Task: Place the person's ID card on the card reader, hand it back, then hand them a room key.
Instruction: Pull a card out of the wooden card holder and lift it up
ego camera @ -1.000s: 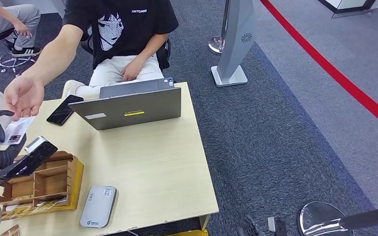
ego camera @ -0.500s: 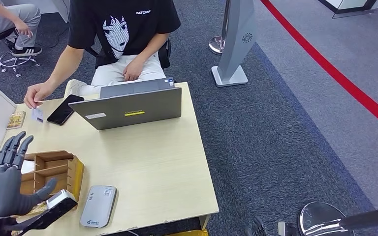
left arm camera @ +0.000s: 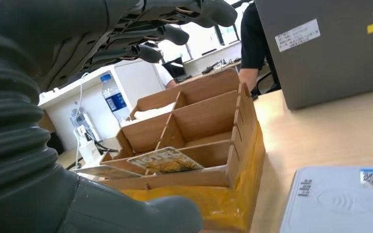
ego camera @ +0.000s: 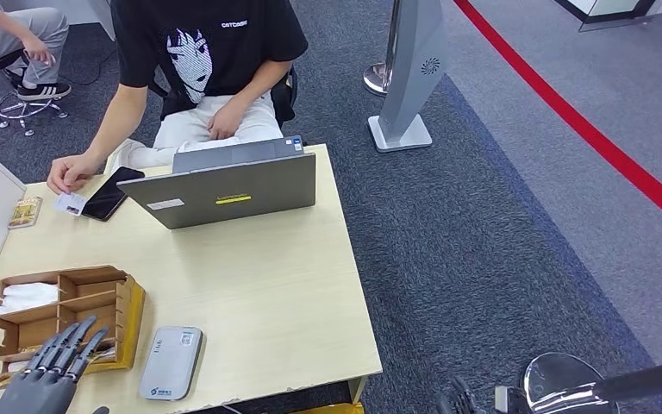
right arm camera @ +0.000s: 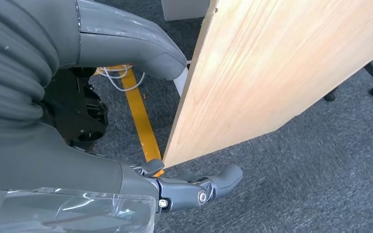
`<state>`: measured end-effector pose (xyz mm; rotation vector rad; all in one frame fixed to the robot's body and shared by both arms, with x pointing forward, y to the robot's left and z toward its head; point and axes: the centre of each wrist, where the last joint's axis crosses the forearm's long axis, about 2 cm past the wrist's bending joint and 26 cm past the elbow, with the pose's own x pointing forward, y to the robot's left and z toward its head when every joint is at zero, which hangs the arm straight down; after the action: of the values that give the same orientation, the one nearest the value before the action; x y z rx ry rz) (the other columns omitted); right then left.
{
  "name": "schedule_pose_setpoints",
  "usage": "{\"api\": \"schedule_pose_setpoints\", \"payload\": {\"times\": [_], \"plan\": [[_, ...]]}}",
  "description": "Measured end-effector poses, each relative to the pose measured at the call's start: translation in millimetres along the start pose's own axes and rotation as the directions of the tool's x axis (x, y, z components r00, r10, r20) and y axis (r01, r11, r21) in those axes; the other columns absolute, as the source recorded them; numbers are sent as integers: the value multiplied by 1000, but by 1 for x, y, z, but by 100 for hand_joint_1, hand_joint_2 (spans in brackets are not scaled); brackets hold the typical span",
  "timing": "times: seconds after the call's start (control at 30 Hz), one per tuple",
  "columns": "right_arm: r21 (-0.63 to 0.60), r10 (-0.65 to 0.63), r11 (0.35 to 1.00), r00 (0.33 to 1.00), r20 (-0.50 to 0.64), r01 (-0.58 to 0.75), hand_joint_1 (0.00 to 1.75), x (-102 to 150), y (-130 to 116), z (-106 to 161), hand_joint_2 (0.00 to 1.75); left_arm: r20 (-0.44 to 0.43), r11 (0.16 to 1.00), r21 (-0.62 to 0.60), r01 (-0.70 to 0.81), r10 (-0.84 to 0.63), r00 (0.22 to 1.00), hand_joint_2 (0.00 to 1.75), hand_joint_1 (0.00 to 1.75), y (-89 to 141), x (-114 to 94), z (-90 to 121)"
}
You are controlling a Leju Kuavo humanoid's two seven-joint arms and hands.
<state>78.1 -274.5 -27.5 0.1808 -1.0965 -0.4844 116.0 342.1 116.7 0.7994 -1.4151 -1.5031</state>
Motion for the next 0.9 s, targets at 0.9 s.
{"api": "schedule_pose_setpoints", "payload": {"times": [0.9], "plan": [[10,-19,1000,1000,8,18,0,-1,2,-2,175,-115,995,-6,95,-95,989,175,0,-7,-53,-29]]}}
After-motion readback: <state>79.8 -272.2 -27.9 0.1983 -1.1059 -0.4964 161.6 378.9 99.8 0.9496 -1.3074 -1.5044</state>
